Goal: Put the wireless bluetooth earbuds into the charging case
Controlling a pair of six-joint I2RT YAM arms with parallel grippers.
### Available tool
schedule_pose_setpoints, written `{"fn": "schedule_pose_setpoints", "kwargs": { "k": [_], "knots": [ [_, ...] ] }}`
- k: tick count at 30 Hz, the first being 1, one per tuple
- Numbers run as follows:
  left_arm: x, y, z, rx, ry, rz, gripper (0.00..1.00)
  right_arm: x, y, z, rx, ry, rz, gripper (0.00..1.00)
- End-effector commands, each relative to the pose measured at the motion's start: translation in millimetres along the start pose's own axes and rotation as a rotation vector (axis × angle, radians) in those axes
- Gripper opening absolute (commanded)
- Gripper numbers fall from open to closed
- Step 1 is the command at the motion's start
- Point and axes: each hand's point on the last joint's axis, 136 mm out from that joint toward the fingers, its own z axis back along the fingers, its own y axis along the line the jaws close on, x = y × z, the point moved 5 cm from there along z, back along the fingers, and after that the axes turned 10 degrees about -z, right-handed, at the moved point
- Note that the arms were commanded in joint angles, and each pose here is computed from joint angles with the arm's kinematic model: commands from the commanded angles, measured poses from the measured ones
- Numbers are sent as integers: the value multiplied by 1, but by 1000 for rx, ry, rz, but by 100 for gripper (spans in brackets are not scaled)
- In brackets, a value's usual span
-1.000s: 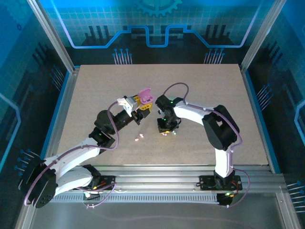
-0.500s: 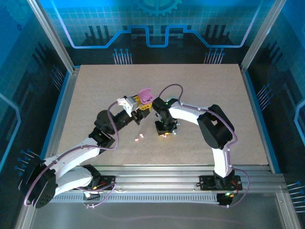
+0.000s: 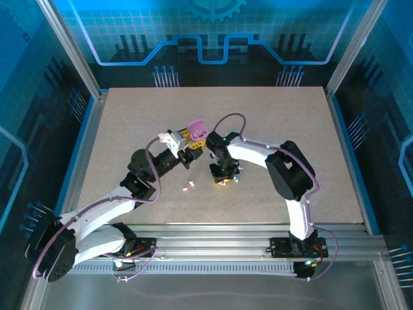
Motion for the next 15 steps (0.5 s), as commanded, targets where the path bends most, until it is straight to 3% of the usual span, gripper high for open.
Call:
{"fn": "schedule_pose_setpoints", "kwargs": {
  "k": [1, 7, 15],
  "knots": [
    [5, 1, 2, 12, -18, 10, 33, -9, 1, -11, -29, 57, 24, 22],
    [5, 1, 1, 14, -19, 7, 33, -4, -2, 29, 62, -54, -7, 21],
    [1, -2, -4, -21, -9, 13, 32, 0, -34, 128, 399, -238, -140, 21]
  ]
}}
